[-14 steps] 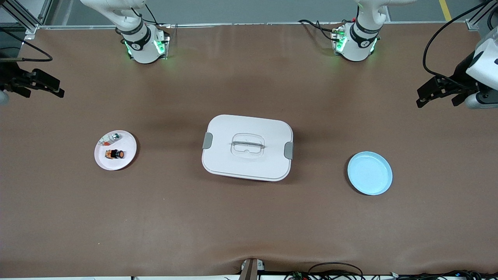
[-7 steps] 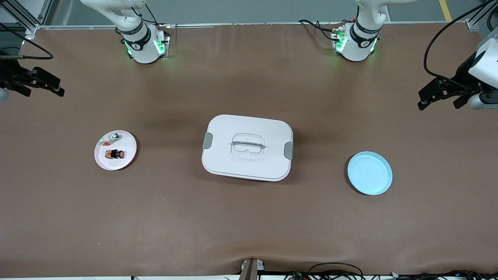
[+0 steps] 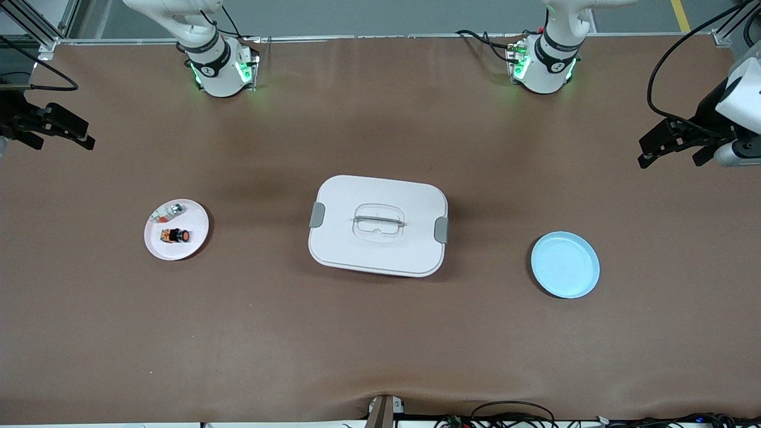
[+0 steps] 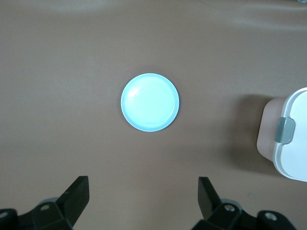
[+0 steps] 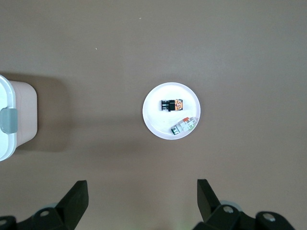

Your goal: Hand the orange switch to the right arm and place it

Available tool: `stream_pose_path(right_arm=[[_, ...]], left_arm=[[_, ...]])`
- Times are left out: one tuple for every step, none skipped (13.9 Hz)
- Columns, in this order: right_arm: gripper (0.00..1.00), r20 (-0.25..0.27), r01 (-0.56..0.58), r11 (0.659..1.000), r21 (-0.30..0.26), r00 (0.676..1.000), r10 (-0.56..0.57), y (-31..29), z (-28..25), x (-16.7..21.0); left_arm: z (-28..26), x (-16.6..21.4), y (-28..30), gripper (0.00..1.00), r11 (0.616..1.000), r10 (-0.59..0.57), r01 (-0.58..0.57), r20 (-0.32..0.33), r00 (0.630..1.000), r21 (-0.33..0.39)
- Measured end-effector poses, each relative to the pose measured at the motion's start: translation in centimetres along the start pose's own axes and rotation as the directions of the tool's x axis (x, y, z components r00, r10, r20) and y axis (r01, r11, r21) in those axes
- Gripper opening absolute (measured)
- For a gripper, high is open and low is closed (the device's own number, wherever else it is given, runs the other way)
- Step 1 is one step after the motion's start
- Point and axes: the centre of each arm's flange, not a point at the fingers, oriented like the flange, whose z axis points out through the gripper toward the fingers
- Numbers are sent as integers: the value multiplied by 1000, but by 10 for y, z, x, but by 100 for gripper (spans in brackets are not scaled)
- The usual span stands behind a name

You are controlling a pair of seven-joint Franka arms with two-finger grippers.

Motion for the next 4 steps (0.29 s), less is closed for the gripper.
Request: stream_pose_path(right_arm=[[100,-1,0,1000,0,1000,0,0,-1,0],[100,-3,0,1000,0,1000,0,0,-1,-1],[100,-4,0,1000,0,1000,0,0,-2,-1],[100,-6,0,1000,0,1000,0,0,-3,-2]], left_arm=[[1,-1,0,100,1000,16,-16,10,1000,3],[2,-2,0,100,1000,31,-31,22,999,5],[2,-3,-1,100,999,40,-40,30,999,6],[2,-3,-1,100,999,43,-43,33,999,6]])
